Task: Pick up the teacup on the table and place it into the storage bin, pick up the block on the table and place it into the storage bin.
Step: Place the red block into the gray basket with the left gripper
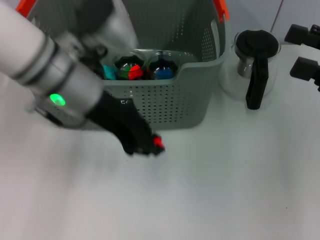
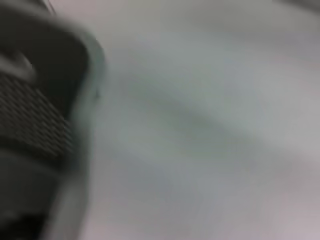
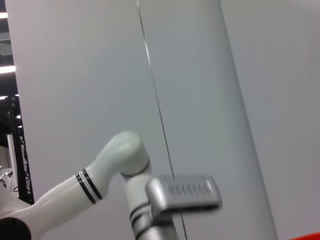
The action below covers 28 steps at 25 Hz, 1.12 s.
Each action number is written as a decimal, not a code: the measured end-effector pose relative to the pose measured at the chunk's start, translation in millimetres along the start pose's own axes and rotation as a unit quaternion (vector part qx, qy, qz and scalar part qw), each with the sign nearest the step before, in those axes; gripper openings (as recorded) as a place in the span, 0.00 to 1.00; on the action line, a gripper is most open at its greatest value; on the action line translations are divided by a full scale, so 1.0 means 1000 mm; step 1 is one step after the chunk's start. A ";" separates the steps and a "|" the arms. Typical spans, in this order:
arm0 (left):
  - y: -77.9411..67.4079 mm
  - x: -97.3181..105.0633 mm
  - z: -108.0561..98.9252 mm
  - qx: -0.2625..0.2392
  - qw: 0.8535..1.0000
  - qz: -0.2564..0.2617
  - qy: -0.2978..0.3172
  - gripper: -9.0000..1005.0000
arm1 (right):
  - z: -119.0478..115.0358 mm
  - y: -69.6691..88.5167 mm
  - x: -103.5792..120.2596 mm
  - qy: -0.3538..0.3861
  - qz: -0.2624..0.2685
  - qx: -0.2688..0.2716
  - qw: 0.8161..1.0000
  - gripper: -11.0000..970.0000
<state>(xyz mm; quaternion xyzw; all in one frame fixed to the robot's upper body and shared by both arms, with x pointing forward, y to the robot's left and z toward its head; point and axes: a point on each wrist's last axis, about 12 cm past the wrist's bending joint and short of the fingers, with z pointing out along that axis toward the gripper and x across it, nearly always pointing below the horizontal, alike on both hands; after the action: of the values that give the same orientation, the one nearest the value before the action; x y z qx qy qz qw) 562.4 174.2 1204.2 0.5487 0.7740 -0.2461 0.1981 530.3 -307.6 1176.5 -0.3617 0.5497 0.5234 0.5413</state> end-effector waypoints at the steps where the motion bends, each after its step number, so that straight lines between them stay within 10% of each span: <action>1: 0.002 -0.002 -0.007 -0.007 1.000 -0.002 -0.012 0.22 | 0.000 0.000 0.000 -0.001 0.001 0.000 1.000 0.89; 15: 0.055 0.001 -0.098 -0.134 0.972 -0.059 -0.184 0.23 | -0.004 -0.001 -0.003 0.015 0.020 0.000 1.000 0.89; 28: 0.124 -0.002 -0.061 -0.231 0.953 -0.132 -0.147 0.24 | -0.001 -0.004 -0.008 0.026 0.015 -0.008 1.000 0.89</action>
<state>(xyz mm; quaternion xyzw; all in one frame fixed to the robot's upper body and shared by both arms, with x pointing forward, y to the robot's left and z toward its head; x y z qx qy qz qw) 677.9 243.7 1233.8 0.3390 0.8375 -0.1624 0.3966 534.6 -311.0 1183.3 -0.3716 0.5650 0.5258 0.5160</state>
